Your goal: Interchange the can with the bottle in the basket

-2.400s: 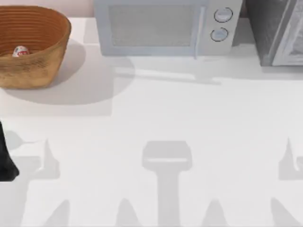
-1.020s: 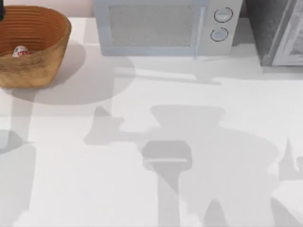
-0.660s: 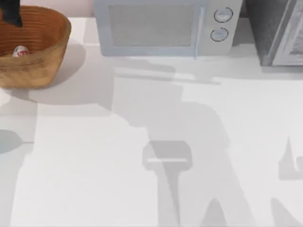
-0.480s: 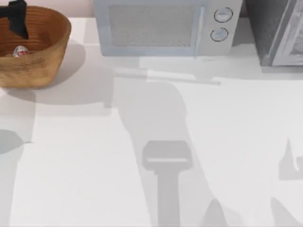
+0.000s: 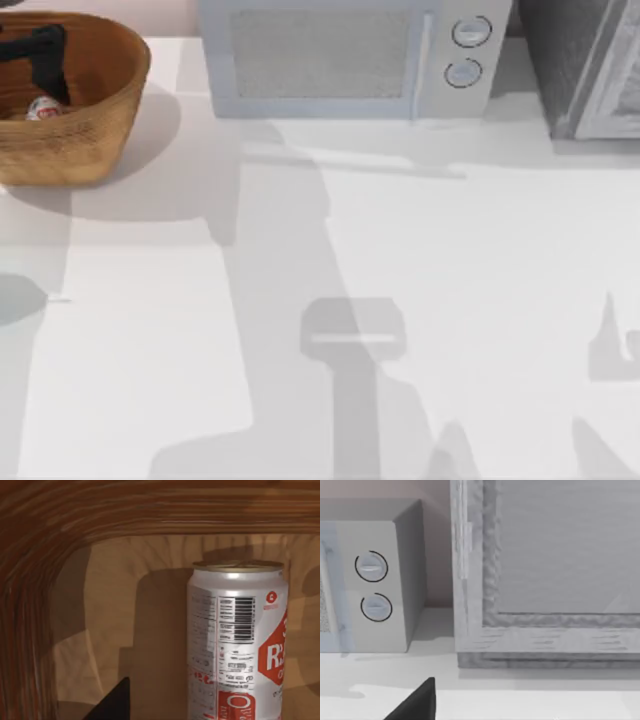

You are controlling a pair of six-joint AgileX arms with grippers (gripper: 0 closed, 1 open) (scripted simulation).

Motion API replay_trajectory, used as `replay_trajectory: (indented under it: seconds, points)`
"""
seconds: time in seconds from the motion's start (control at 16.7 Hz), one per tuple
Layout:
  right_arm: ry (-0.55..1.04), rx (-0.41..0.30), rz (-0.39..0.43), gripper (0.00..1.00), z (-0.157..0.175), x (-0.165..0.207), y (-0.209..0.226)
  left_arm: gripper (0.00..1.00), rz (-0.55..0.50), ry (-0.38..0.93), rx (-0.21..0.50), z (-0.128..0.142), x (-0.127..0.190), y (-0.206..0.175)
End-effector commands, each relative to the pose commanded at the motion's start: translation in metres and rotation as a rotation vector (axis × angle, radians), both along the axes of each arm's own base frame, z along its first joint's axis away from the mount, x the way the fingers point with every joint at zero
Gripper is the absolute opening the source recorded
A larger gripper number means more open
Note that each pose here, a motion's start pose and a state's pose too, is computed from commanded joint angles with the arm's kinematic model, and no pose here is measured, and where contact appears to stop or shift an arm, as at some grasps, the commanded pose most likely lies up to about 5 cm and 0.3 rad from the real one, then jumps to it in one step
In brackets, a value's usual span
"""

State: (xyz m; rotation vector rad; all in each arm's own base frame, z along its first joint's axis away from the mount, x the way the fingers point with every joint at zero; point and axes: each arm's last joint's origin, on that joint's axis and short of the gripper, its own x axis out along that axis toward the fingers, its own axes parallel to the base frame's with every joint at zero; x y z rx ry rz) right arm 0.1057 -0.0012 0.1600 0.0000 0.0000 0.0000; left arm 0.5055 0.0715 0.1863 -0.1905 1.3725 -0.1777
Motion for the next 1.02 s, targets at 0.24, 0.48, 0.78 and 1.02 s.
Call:
replay_trajectory:
  seconds: [0.24, 0.48, 0.78, 1.02]
  points:
    - [0.000, 0.000, 0.000, 1.00, 0.000, 0.000, 0.000, 1.00, -0.007, -0.009, 0.001, 0.002, 0.001, -0.004]
    - [0.000, 0.000, 0.000, 1.00, 0.000, 0.000, 0.000, 1.00, 0.000, 0.000, 0.000, -0.025, 0.006, -0.007]
    - [0.000, 0.000, 0.000, 1.00, 0.000, 0.000, 0.000, 1.00, 0.000, 0.000, 0.000, -0.057, 0.011, -0.014]
    - [0.000, 0.000, 0.000, 1.00, 0.000, 0.000, 0.000, 0.92, 0.000, 0.000, 0.000, -0.057, 0.011, -0.014]
